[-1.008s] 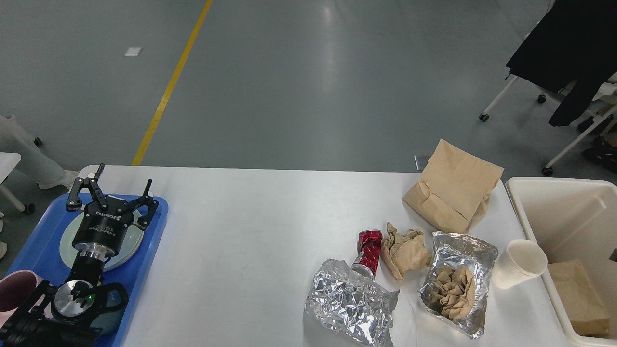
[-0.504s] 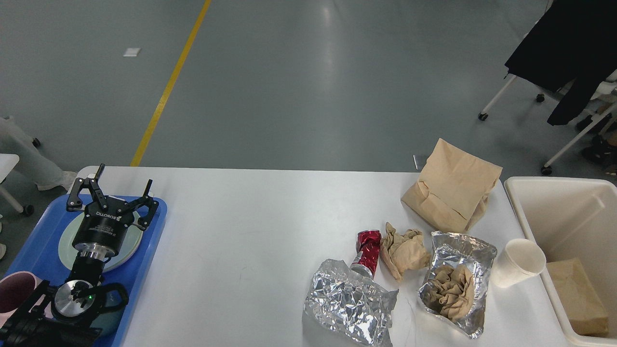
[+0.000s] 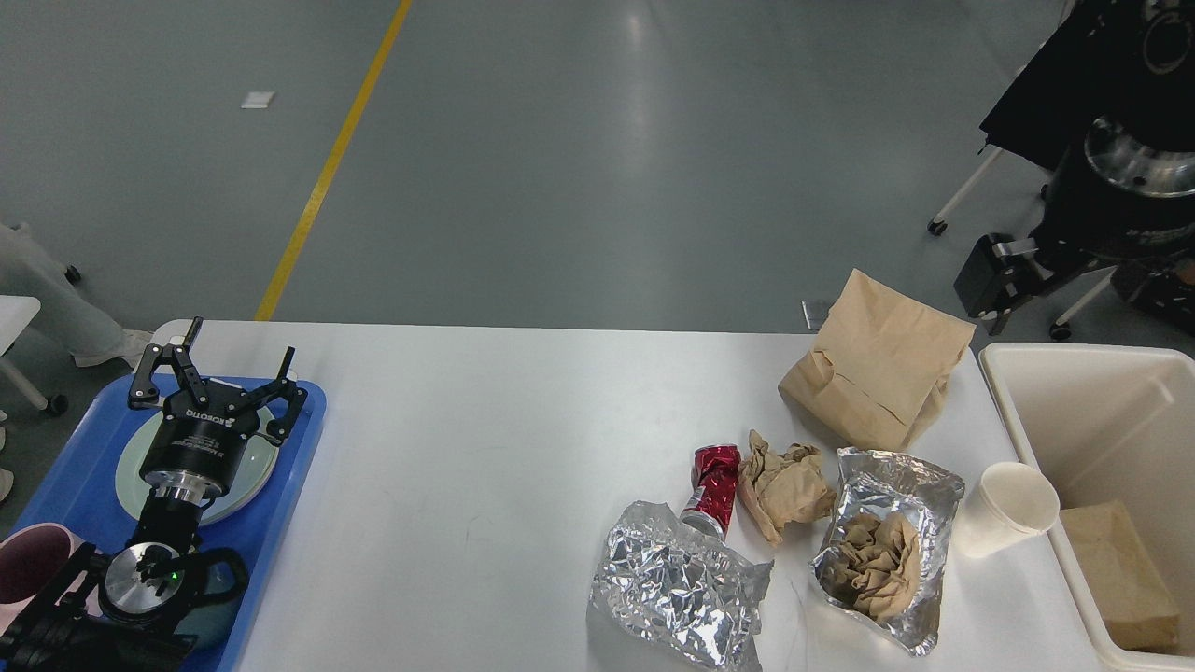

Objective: Tidy desktop
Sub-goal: 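Raise the right gripper out of the white bin, then move the right gripper over the second brown paper bag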

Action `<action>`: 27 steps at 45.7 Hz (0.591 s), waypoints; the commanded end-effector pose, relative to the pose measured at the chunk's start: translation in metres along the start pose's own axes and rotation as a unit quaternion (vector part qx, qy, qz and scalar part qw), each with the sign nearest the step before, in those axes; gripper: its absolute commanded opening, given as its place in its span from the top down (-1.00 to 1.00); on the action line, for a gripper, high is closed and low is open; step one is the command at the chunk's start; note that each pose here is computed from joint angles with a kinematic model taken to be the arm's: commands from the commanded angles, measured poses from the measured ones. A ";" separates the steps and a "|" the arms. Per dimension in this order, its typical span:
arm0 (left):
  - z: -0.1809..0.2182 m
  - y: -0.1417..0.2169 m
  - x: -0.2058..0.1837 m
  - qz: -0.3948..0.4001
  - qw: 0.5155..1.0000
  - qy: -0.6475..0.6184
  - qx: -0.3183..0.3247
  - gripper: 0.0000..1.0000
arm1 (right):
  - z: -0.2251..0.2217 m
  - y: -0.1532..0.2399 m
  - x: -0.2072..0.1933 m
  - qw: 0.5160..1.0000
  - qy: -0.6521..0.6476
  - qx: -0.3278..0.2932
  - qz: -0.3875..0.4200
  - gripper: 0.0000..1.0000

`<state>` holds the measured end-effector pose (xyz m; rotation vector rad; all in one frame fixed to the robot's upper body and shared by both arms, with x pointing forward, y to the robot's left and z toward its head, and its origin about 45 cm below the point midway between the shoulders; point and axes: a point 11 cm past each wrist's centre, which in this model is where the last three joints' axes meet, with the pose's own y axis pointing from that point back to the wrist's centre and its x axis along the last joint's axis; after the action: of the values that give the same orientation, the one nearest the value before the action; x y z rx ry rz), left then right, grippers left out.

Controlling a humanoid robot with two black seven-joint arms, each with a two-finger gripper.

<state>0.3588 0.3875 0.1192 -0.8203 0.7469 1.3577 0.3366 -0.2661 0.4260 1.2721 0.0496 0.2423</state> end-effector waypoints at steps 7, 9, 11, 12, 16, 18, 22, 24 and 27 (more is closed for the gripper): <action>0.000 0.000 0.000 0.000 1.000 0.000 0.000 -0.93 | -0.022 0.002 -0.010 0.999 0.028 0.021 0.005 -1.00; 0.000 0.000 0.000 0.000 1.000 0.000 0.000 -0.93 | -0.022 0.002 -0.009 0.999 0.028 0.020 0.007 -1.00; 0.000 0.000 -0.001 -0.001 1.000 0.000 0.000 -0.93 | -0.022 0.001 -0.008 0.999 0.026 0.021 0.010 -1.00; 0.000 0.000 0.000 0.000 1.000 0.000 0.000 -0.93 | -0.022 0.001 -0.007 0.999 0.025 0.021 0.015 -1.00; 0.000 0.000 0.000 0.000 1.000 0.000 0.000 -0.93 | -0.024 -0.006 0.001 0.999 0.017 0.024 0.044 -1.00; -0.001 0.000 0.000 0.000 1.000 0.000 0.001 -0.93 | -0.025 -0.011 0.007 0.998 0.009 0.026 0.063 -1.00; -0.001 0.000 0.000 0.000 1.000 0.000 0.001 -0.93 | -0.026 -0.028 0.030 0.992 -0.015 0.028 0.122 -1.00; -0.001 0.000 -0.001 -0.001 1.000 0.000 0.001 -0.93 | -0.030 -0.041 0.042 0.987 -0.024 0.028 0.154 -1.00; 0.000 -0.001 -0.001 -0.002 1.000 0.000 0.001 -0.93 | -0.031 -0.067 0.063 0.979 -0.042 0.022 0.199 -1.00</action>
<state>0.3590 0.3868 0.1192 -0.8198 0.7472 1.3558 0.3695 -0.2423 0.3900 1.3356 -0.1400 0.4480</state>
